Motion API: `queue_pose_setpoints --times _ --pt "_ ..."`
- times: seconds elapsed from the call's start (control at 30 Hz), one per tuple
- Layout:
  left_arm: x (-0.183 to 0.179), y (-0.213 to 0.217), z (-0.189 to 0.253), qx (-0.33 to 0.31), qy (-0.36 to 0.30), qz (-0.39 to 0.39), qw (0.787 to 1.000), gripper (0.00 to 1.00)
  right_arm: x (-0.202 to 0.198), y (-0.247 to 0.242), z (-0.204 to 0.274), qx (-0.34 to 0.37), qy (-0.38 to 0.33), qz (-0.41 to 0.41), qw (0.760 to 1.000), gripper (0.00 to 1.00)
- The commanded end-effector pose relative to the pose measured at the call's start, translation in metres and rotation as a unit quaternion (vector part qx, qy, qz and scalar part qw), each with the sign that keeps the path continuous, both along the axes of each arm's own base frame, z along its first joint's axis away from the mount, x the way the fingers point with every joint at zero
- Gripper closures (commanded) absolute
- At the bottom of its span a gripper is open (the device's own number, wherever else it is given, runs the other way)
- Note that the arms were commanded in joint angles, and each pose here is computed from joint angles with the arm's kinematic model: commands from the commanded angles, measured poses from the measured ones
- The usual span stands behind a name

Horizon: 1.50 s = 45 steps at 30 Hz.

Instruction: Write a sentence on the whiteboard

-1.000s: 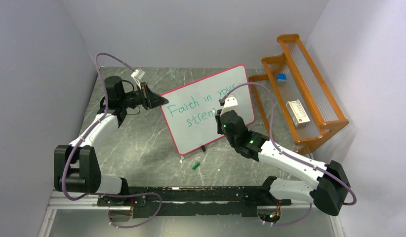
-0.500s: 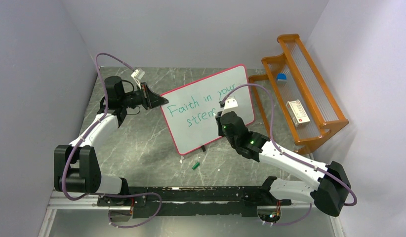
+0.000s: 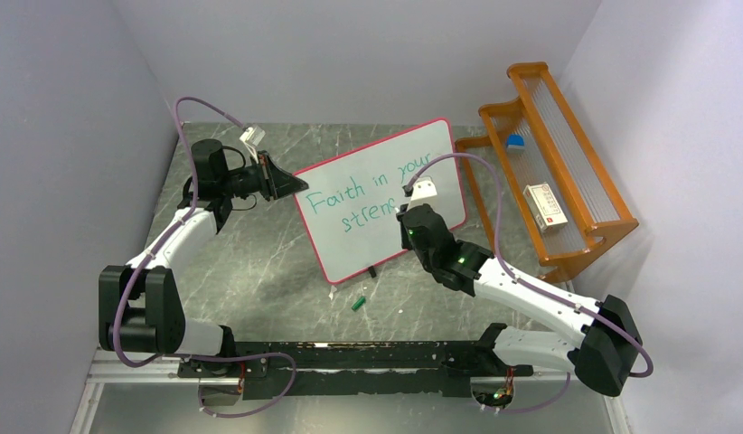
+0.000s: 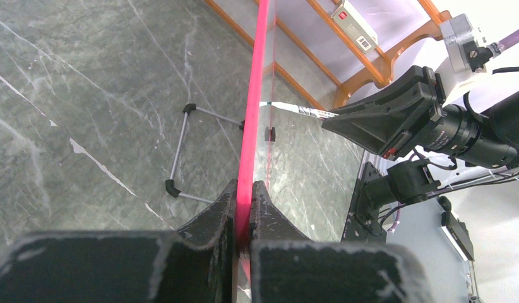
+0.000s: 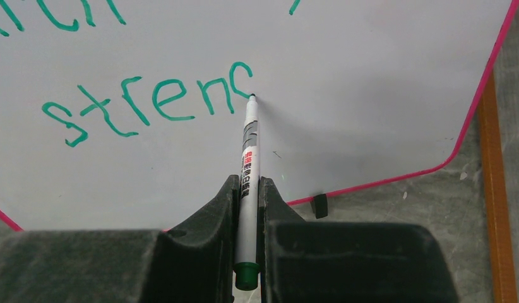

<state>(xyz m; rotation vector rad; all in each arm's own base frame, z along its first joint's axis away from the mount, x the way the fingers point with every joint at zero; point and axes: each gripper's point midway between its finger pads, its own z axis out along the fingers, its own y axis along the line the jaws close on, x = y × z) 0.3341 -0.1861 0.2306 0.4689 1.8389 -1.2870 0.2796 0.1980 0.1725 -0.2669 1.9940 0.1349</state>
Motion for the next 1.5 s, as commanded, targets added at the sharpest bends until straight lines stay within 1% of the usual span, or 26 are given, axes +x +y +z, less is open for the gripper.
queue_pose_setpoints --times 0.0,0.37,0.8,1.47 --pt "0.002 0.000 -0.035 0.035 0.037 0.014 0.999 0.95 0.007 -0.005 0.005 0.005 -0.016 -0.016 1.000 1.00" --pt "0.002 0.000 -0.035 0.035 0.037 0.014 0.999 0.95 0.015 0.003 0.018 0.020 -0.033 -0.011 0.999 1.00" --pt "0.002 0.000 -0.035 0.034 0.038 0.014 0.999 0.95 0.017 0.004 0.020 0.021 -0.034 -0.010 0.999 1.00" --pt "0.003 0.000 -0.036 0.036 0.038 0.016 0.998 0.95 -0.003 -0.006 -0.017 -0.002 0.034 -0.007 0.999 1.00"
